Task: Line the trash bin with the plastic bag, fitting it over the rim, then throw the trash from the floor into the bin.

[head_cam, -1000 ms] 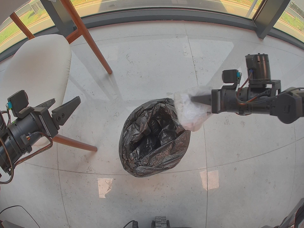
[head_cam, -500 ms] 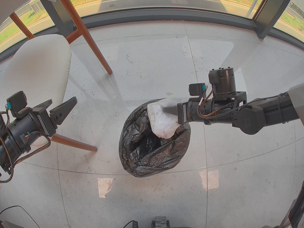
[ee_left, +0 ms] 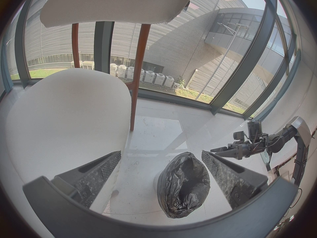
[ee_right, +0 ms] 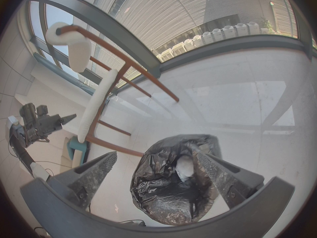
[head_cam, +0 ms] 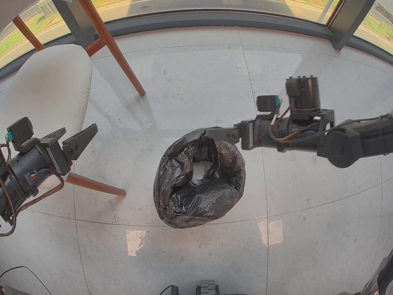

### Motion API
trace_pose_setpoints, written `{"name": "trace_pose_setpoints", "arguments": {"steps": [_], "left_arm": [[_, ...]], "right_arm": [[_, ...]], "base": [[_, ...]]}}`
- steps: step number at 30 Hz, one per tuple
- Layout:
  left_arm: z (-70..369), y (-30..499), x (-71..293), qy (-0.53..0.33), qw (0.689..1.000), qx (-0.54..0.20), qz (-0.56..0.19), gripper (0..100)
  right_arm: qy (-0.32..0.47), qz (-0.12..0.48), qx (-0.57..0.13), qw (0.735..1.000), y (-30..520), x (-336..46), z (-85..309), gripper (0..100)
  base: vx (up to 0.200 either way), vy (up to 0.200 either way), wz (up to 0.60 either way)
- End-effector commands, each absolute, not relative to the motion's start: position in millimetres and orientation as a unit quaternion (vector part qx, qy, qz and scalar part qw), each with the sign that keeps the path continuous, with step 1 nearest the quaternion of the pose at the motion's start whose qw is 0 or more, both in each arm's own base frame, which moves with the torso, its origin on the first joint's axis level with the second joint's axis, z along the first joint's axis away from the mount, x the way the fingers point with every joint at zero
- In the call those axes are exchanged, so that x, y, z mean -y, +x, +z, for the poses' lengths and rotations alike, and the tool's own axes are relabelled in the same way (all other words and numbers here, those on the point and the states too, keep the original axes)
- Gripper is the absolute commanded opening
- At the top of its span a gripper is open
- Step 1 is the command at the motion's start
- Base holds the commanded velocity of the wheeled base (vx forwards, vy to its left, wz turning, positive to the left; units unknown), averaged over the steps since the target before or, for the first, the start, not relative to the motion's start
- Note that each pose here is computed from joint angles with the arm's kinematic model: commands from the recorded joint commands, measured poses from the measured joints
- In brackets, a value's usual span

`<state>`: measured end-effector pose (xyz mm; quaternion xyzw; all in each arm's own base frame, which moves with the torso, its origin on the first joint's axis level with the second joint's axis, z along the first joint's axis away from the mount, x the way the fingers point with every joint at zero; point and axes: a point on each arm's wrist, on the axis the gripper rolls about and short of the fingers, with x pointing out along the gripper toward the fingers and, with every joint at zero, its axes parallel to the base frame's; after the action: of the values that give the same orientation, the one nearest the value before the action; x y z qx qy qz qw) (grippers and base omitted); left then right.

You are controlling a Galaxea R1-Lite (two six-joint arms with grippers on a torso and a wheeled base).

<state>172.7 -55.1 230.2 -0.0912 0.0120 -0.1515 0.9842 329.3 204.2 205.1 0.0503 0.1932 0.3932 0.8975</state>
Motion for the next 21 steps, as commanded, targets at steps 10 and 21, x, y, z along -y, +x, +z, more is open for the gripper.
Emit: {"name": "trace_pose_setpoints", "arguments": {"steps": [10,21], "left_arm": [[212,76,5,-0.114,0.988,0.096,-0.039,100],[143,-4,3,-0.095,0.99,0.044,-0.098,100]], "right_arm": [[0.124,0.134,-0.062,0.981,130,-29,264,100],[0.017,0.074,0.011,0.997,10,-1,156,100]], "base": [[0.0,0.0,0.0],[0.0,0.0,0.0]]}}
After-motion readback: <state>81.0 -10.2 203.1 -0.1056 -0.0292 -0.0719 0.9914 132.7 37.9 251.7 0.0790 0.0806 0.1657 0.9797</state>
